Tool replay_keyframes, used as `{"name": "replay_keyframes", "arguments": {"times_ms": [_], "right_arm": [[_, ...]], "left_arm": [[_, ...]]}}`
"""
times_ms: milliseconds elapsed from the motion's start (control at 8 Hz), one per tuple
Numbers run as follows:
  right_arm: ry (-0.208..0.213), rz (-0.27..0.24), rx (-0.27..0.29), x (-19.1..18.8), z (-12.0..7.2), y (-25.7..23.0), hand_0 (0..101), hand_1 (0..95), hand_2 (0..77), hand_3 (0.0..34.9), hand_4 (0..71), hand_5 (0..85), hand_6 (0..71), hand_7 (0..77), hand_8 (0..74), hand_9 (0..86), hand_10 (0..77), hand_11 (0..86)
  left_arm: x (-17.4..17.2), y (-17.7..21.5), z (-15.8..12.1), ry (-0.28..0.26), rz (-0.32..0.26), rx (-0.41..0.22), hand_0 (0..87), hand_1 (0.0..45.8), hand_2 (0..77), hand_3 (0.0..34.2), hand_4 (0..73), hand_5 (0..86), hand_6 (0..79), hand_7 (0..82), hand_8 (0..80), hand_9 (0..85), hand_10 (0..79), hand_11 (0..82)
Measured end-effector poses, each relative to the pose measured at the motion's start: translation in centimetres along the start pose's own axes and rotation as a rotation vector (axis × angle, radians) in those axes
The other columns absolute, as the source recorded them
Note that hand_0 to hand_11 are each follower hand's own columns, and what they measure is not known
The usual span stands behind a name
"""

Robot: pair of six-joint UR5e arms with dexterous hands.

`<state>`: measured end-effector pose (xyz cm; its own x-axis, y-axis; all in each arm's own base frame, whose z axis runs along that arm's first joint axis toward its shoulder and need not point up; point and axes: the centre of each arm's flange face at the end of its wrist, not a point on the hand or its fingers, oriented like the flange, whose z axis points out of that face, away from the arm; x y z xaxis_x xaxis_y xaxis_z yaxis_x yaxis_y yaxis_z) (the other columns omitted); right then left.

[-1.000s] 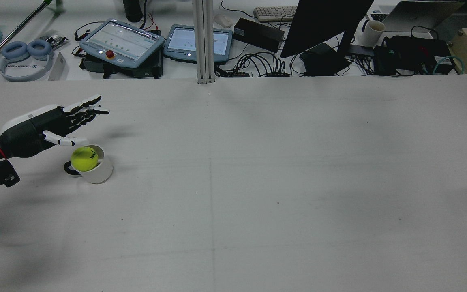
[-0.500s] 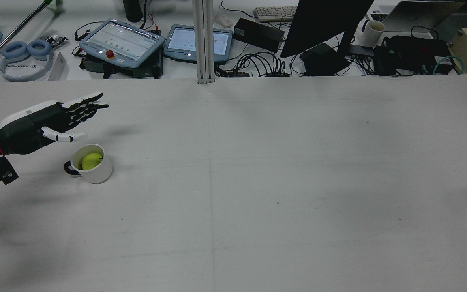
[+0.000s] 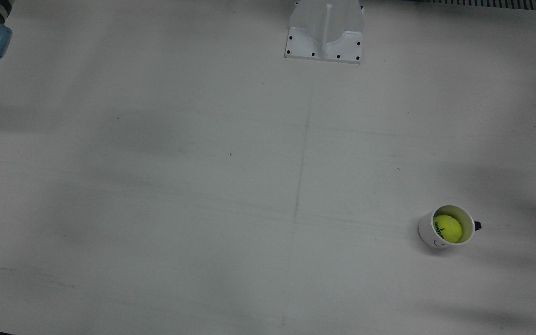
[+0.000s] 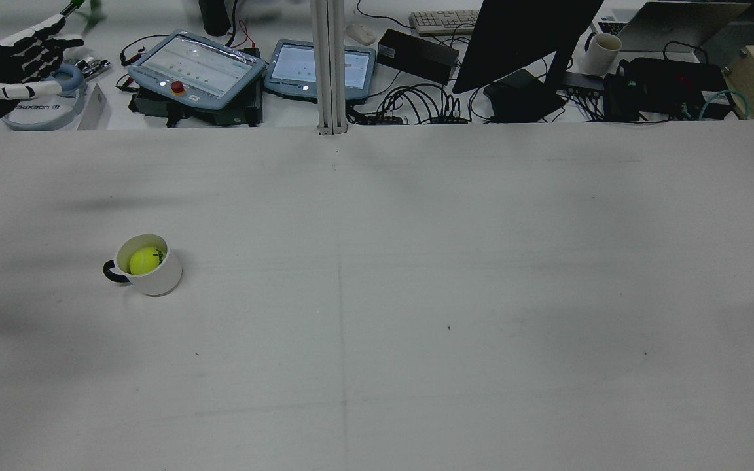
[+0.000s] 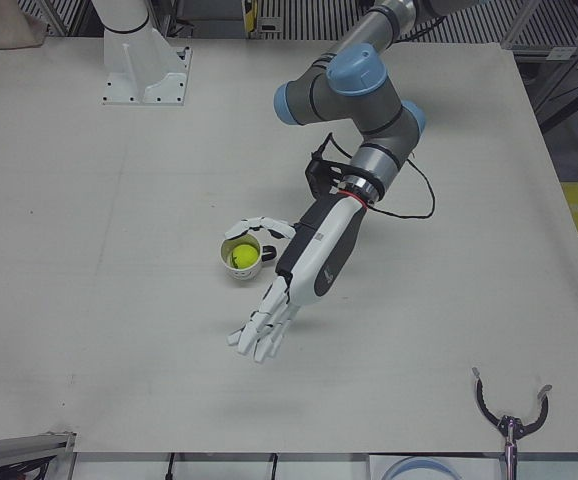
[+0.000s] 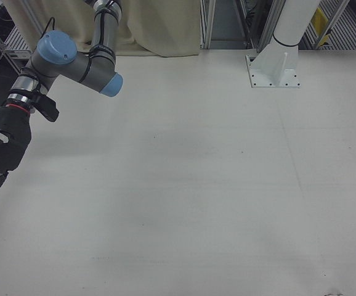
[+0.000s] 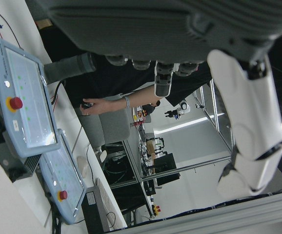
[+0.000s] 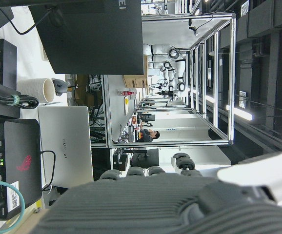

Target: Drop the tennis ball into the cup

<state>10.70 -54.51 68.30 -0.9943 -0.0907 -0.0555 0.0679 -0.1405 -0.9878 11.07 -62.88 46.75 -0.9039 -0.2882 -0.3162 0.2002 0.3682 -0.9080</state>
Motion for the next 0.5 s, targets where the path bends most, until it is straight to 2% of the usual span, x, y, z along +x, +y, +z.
{"name": "replay_keyframes", "arguments": {"times_ms": [125,250,375,500], "right_arm": [[0.000,0.000,-0.001,0.0,0.0,0.0,0,0.5,0.5,0.0,0.0,0.0,0.0,0.0,0.0,0.0,0.0,0.5],[0.000,0.000,-0.001,0.0,0.0,0.1,0,0.5,0.5,0.0,0.0,0.0,0.0,0.0,0.0,0.0,0.0,0.5],[0.000,0.000,-0.002,0.0,0.0,0.1,0,0.5,0.5,0.0,0.0,0.0,0.0,0.0,0.0,0.0,0.0,0.5],[0.000,0.000,-0.002,0.0,0.0,0.1,0,0.5,0.5,0.0,0.0,0.0,0.0,0.0,0.0,0.0,0.0,0.5]], "left_arm": [[3.3,-1.7,-0.3,0.046,0.014,0.049,46.5,22.4,27.8,0.1,1.1,0.5,0.5,21.8,0.0,3.3,0.0,0.5],[6.5,-3.5,-1.4,0.089,0.026,0.100,46.6,23.5,31.1,0.1,1.1,5.4,8.2,18.0,0.0,2.7,0.0,0.5],[9.5,-5.1,-2.7,0.131,0.037,0.145,47.5,22.9,26.2,0.2,1.1,0.5,0.0,18.5,0.0,2.2,0.0,0.5],[11.3,-6.0,-3.9,0.156,0.042,0.174,47.4,25.1,28.9,0.1,1.1,3.3,1.6,18.5,0.0,2.2,0.0,0.5]]}}
